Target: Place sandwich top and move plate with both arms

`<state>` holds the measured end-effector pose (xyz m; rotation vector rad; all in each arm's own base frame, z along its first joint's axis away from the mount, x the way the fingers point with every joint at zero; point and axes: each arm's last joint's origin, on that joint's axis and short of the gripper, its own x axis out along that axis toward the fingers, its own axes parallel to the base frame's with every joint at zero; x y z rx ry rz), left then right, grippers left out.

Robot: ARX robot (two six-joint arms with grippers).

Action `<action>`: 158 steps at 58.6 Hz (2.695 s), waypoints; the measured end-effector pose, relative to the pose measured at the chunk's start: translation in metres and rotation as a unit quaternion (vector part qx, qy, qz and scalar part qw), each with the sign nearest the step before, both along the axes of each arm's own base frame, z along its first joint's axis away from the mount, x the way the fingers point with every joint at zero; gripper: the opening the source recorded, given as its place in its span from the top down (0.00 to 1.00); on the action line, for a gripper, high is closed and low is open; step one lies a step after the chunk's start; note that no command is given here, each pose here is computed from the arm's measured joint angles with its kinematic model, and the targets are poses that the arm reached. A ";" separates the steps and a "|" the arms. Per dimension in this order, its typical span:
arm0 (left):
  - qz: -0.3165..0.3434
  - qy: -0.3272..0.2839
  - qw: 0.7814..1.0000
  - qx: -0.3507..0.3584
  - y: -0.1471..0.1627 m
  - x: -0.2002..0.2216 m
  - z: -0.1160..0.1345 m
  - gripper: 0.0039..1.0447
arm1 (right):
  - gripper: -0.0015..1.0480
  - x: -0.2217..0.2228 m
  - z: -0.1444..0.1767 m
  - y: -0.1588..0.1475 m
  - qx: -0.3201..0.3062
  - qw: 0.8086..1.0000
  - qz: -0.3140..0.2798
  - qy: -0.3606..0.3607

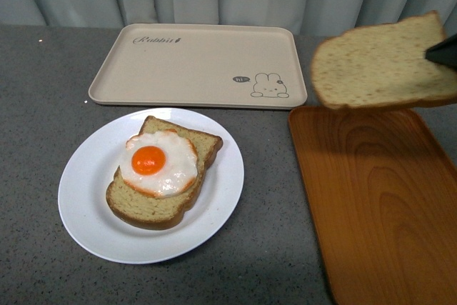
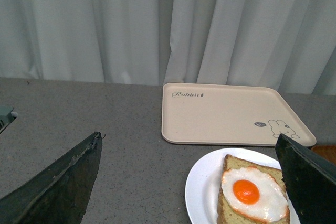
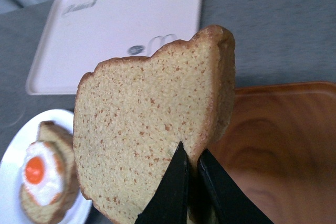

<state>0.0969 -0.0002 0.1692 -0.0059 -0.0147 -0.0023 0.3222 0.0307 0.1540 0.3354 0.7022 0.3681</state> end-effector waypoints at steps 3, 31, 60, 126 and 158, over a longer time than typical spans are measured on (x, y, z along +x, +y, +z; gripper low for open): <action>0.000 0.000 1.000 0.000 0.000 0.000 0.000 0.06 | 0.98 -0.002 0.000 0.020 0.013 1.000 0.024 -0.002; 0.000 0.000 1.000 0.000 0.000 0.000 0.000 0.06 | 0.98 0.001 -0.039 0.166 0.009 0.987 0.153 0.044; 0.000 0.000 1.000 0.000 0.000 0.000 0.000 0.06 | 0.98 -0.006 -0.073 0.181 -0.032 0.983 0.152 0.100; 0.000 0.000 1.000 0.000 0.000 0.000 0.000 0.06 | 0.09 -0.069 -0.016 0.025 -0.163 0.966 -0.190 -0.058; 0.001 0.000 1.000 0.000 0.000 0.000 0.000 0.06 | 0.86 -0.143 0.005 -0.014 -0.163 0.914 -0.175 -0.327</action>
